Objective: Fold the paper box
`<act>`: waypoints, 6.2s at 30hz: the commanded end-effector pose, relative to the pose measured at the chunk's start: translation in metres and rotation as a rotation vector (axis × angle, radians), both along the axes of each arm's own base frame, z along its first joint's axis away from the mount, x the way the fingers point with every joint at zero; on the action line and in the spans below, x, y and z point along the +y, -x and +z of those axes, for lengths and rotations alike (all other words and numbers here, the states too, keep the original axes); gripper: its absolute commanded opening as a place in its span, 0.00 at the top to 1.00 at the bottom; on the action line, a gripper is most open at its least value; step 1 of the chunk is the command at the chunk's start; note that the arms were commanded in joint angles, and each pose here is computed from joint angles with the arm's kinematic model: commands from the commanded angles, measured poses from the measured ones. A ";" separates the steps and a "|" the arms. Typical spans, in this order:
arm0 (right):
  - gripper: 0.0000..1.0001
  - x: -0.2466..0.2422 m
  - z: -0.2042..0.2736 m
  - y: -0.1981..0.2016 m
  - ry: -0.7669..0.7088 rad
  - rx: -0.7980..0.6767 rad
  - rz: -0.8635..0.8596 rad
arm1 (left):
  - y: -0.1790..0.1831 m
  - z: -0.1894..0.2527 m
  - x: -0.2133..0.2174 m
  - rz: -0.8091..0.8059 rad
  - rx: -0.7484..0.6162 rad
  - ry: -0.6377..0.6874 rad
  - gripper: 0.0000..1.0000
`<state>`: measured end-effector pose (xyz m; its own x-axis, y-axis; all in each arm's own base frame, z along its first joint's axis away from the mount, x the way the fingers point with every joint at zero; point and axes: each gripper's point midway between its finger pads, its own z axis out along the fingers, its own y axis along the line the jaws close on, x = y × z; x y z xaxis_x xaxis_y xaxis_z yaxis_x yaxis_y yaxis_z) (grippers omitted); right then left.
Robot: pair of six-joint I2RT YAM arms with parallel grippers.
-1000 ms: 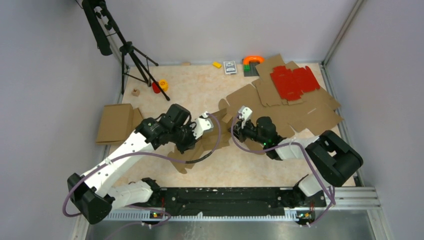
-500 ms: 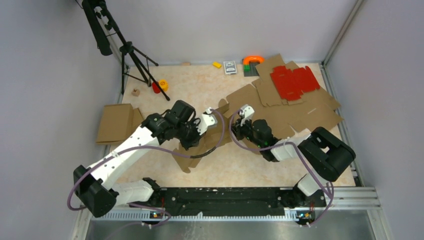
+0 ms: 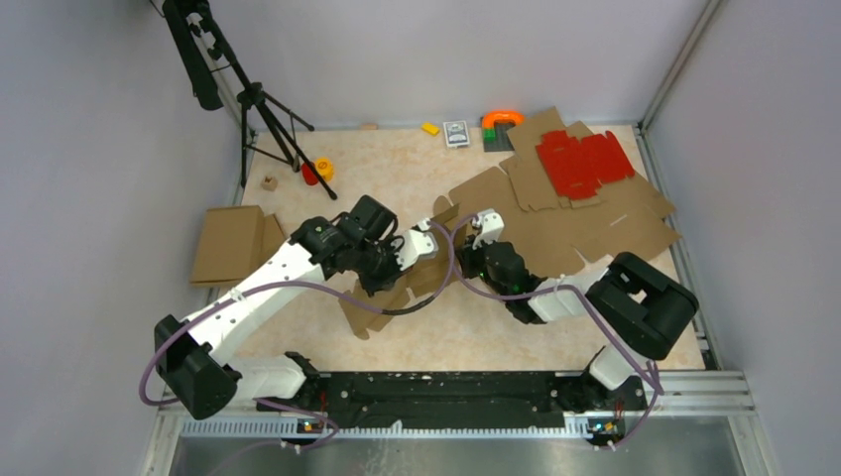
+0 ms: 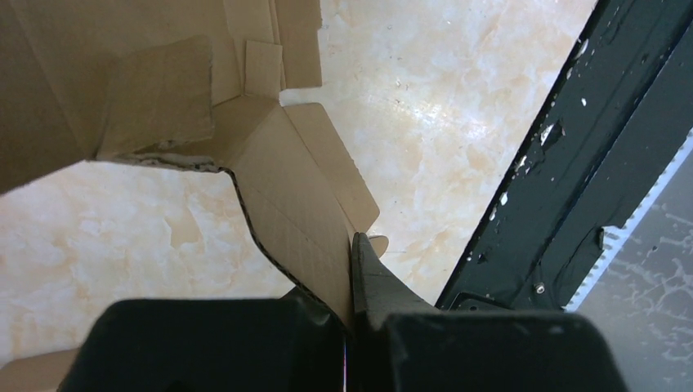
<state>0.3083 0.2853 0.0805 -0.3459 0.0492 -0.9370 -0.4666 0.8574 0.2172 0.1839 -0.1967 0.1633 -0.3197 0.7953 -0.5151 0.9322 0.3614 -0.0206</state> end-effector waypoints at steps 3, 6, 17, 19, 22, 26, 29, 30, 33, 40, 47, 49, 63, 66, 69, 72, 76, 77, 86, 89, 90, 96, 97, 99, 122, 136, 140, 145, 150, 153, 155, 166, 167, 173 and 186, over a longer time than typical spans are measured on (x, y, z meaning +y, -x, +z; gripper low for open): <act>1.00 0.050 0.030 0.017 -0.174 -0.021 0.142 | -0.007 0.004 -0.017 -0.114 -0.063 0.028 1.00; 1.00 0.050 0.031 0.020 -0.164 -0.018 0.160 | -0.011 0.006 -0.022 -0.108 -0.086 0.059 1.00; 1.00 0.043 0.020 0.038 -0.082 0.029 0.213 | -0.022 0.018 -0.045 0.014 -0.133 0.237 1.00; 1.00 0.044 0.017 0.041 -0.081 0.039 0.230 | -0.024 0.024 -0.052 0.059 -0.120 0.286 1.00; 1.00 0.044 0.021 0.043 -0.090 0.046 0.229 | -0.022 0.032 -0.064 0.066 -0.101 0.359 1.00; 1.00 0.044 0.024 0.043 -0.088 0.049 0.230 | -0.021 0.028 -0.068 0.053 -0.081 0.361 1.00; 1.00 0.043 0.023 0.044 -0.075 0.061 0.228 | -0.020 0.013 -0.057 0.056 -0.061 0.273 1.00; 1.00 0.043 0.023 0.044 -0.073 0.062 0.228 | -0.021 0.011 -0.053 0.064 -0.066 0.253 1.00; 1.00 0.042 0.020 0.045 -0.071 0.075 0.229 | -0.022 0.011 -0.052 0.079 -0.067 0.253 1.00; 1.00 0.042 0.018 0.051 -0.090 0.104 0.240 | -0.028 0.033 -0.062 0.161 -0.098 0.376 1.00; 0.99 0.043 0.020 0.056 -0.092 0.114 0.258 | -0.033 0.041 -0.069 0.245 -0.075 0.442 1.00; 0.98 0.041 0.021 0.057 -0.095 0.115 0.254 | -0.039 0.038 -0.069 0.318 -0.054 0.434 1.00; 0.82 0.023 0.015 0.053 -0.112 0.179 0.149 | -0.046 0.018 -0.065 0.427 0.009 0.355 1.00; 0.82 0.024 0.019 0.053 -0.124 0.174 0.155 | -0.045 0.019 -0.065 0.424 0.018 0.349 1.00; 0.79 0.026 0.022 0.051 -0.126 0.171 0.158 | -0.044 0.022 -0.066 0.422 0.023 0.352 1.00; 0.75 0.024 0.021 0.050 -0.112 0.163 0.153 | -0.045 0.023 -0.063 0.425 0.015 0.337 1.00; 0.67 0.021 0.025 0.051 -0.076 0.127 0.206 | -0.043 0.019 -0.059 0.409 0.018 0.289 1.00; 0.66 0.020 0.026 0.051 -0.072 0.118 0.226 | -0.043 0.017 -0.058 0.401 0.022 0.275 1.00; 0.52 0.022 0.050 0.070 -0.031 -0.007 0.531 | -0.037 0.009 -0.051 0.336 0.058 0.161 1.00; 0.51 0.022 0.054 0.076 -0.017 -0.042 0.596 | -0.039 0.007 -0.048 0.326 0.051 0.128 1.00; 0.50 0.022 0.055 0.077 -0.020 -0.046 0.607 | -0.040 0.006 -0.047 0.328 0.048 0.116 1.00; 0.39 0.017 0.047 0.072 -0.018 -0.031 0.588 | -0.042 0.004 -0.045 0.317 0.051 0.083 1.00; 0.35 0.016 0.045 0.071 -0.012 -0.027 0.581 | -0.042 0.005 -0.045 0.312 0.050 0.086 1.00; 0.30 0.012 0.039 0.068 0.009 -0.030 0.556 | -0.042 0.005 -0.045 0.305 0.046 0.085 1.00; 0.09 -0.018 0.052 0.049 -0.033 -0.137 0.502 | -0.044 0.011 -0.044 0.245 0.069 0.057 1.00; 0.17 -0.013 0.035 0.040 -0.088 -0.020 0.442 | -0.034 0.019 -0.066 0.282 0.185 0.153 0.92; 0.25 -0.013 0.036 0.039 -0.092 -0.025 0.435 | -0.031 0.021 -0.061 0.299 0.169 0.158 0.72; 0.27 -0.015 0.033 0.038 -0.080 -0.020 0.425 | -0.029 0.027 -0.055 0.318 0.146 0.201 0.55; 0.30 -0.017 0.030 0.037 -0.068 -0.007 0.412 | -0.024 0.029 -0.050 0.361 0.127 0.266 0.41; 0.32 -0.018 0.031 0.037 -0.069 -0.005 0.408 | -0.024 0.040 -0.048 0.377 0.093 0.333 0.33; 0.34 -0.018 0.032 0.037 -0.073 -0.008 0.404 | -0.024 0.050 -0.048 0.381 0.066 0.385 0.28; 0.37 -0.017 0.040 0.031 -0.136 0.025 0.351 | -0.018 0.056 -0.057 0.398 0.122 0.476 0.25; 0.37 -0.018 0.039 0.029 -0.148 0.040 0.326 | -0.019 0.053 -0.057 0.414 0.134 0.473 0.26; 0.39 -0.015 0.035 0.029 -0.165 0.078 0.221 | -0.028 0.038 -0.058 0.572 0.198 0.458 0.32; 0.65 -0.003 0.035 0.037 -0.262 0.117 0.053 | -0.047 0.046 -0.047 0.771 0.100 0.573 0.32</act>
